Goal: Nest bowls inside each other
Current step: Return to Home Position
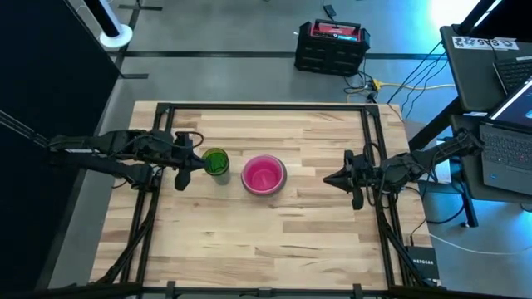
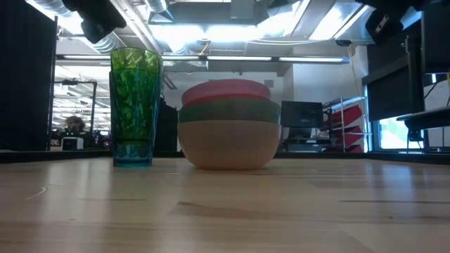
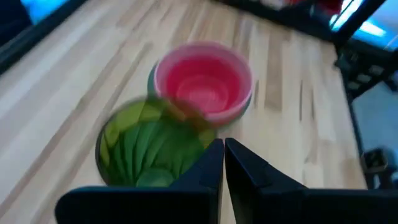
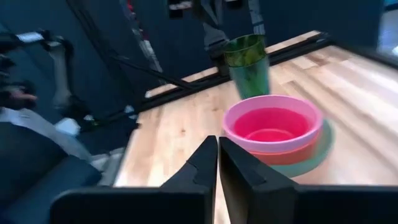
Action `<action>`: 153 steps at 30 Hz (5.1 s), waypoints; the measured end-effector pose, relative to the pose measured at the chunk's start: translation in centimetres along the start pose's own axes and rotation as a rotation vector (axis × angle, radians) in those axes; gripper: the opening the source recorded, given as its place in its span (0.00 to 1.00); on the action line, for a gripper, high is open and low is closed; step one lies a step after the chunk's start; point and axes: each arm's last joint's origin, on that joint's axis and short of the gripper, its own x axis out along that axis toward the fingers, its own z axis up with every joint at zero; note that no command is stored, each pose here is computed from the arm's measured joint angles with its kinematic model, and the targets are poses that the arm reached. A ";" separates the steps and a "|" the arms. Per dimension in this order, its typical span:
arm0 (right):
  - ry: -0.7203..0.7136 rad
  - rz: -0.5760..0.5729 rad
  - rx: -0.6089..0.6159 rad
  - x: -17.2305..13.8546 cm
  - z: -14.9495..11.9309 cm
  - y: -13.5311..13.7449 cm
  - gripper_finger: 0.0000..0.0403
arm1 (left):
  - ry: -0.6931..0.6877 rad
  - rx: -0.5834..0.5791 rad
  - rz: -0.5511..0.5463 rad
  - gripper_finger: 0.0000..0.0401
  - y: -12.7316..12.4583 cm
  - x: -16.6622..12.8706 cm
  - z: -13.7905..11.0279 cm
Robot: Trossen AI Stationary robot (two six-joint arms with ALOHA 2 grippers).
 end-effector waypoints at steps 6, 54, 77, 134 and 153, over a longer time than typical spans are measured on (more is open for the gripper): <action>-0.015 0.025 -0.028 0.2 -0.5 -0.1 0.00 | -0.060 0.088 -0.066 0.00 0.3 1.1 -1.9; -0.340 0.033 -0.085 0.4 -7.3 -3.2 0.00 | -0.485 0.192 -0.239 0.00 3.7 1.7 -14.5; -0.316 0.090 -0.234 0.4 -7.5 -3.0 0.00 | -0.494 0.199 -0.071 0.00 4.7 1.8 -14.4; -0.227 0.004 -0.245 -2.4 -7.3 -8.6 0.00 | -0.492 0.199 -0.070 0.00 4.8 1.8 -14.4; -0.215 -0.060 -0.231 -2.3 -7.4 -8.8 0.00 | -0.491 0.199 -0.070 0.00 4.8 1.8 -14.4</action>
